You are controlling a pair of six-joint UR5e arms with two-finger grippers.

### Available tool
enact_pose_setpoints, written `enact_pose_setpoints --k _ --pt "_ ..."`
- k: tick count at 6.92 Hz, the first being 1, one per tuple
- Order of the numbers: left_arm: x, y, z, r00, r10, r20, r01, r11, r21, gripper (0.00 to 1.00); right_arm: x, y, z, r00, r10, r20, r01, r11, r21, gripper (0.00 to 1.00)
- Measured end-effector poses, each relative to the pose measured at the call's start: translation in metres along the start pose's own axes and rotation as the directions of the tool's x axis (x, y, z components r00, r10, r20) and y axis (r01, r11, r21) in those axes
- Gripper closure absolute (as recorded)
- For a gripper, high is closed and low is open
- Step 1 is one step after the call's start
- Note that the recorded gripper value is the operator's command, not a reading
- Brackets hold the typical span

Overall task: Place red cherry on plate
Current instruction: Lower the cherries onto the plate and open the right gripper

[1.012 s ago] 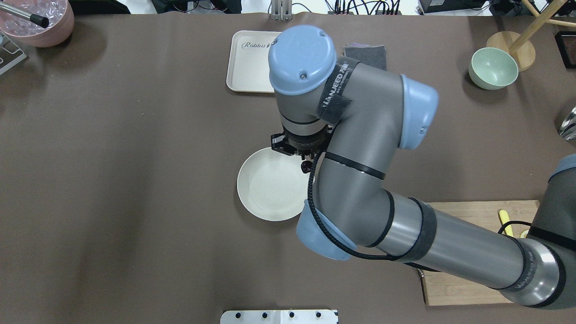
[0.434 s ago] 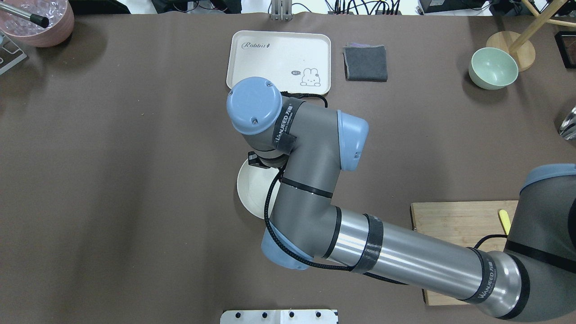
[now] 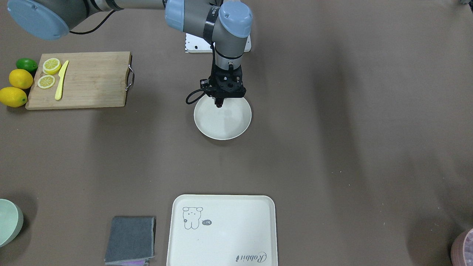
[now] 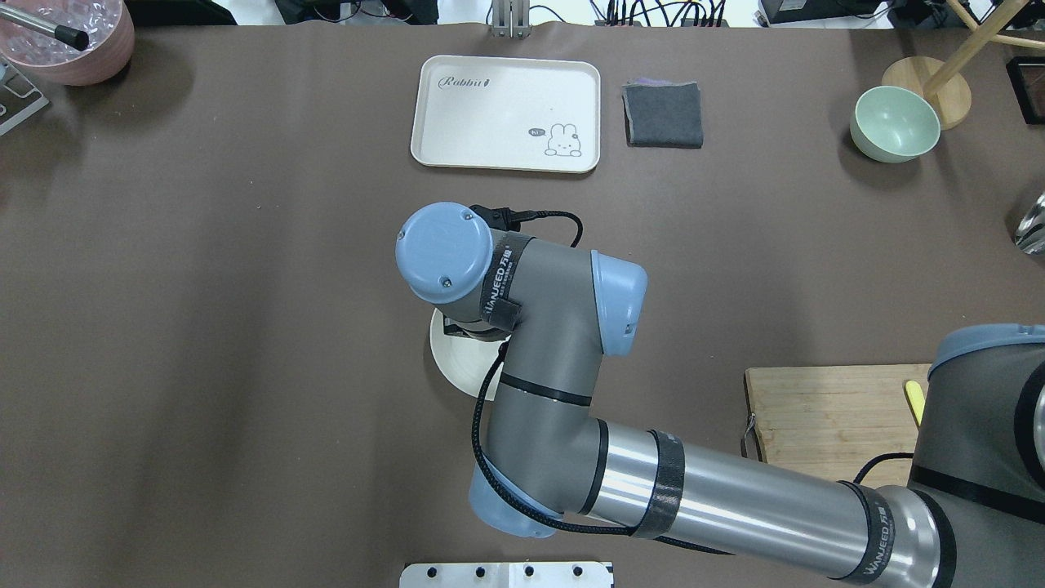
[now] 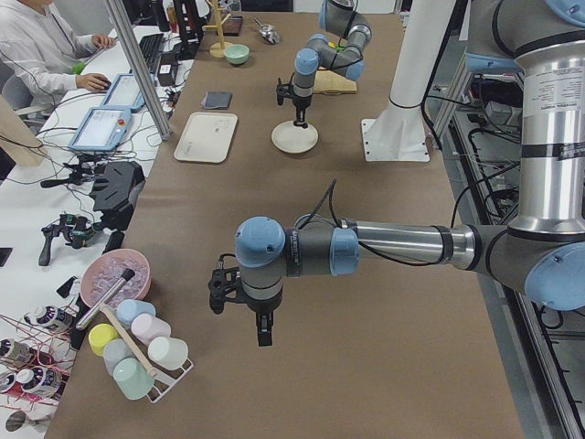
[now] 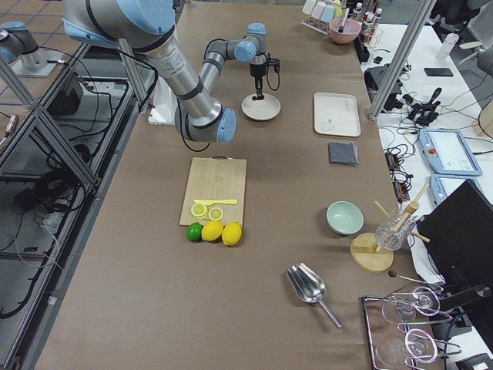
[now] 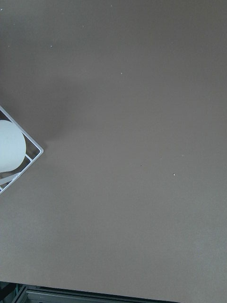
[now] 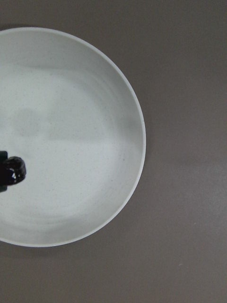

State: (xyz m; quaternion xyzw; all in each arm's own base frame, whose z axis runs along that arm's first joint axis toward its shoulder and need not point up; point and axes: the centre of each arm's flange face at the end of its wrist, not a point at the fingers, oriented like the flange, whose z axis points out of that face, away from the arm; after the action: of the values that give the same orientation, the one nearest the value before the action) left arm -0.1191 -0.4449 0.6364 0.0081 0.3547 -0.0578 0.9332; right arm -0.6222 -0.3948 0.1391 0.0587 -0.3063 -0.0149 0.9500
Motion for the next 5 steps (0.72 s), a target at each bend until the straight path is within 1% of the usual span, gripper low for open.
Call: enact_pose_setpoints --k 2,4,5 --pt "0.000 0.000 0.000 1.000 0.002 0.000 -0.002 1.000 0.002 0.01 -0.003 -0.001 0.021 1.000 0.006 0.001 -0.006 1.000 0.019 1.00" --pt "0.000 0.000 0.000 1.000 0.003 0.000 -0.003 1.000 0.004 0.01 -0.007 -0.005 0.037 0.999 0.033 0.008 -0.033 0.999 0.031 1.00" --pt "0.000 0.001 0.000 1.000 0.003 0.000 -0.003 1.000 0.003 0.01 -0.007 -0.005 0.039 0.999 0.041 0.009 -0.041 0.999 0.033 0.97"
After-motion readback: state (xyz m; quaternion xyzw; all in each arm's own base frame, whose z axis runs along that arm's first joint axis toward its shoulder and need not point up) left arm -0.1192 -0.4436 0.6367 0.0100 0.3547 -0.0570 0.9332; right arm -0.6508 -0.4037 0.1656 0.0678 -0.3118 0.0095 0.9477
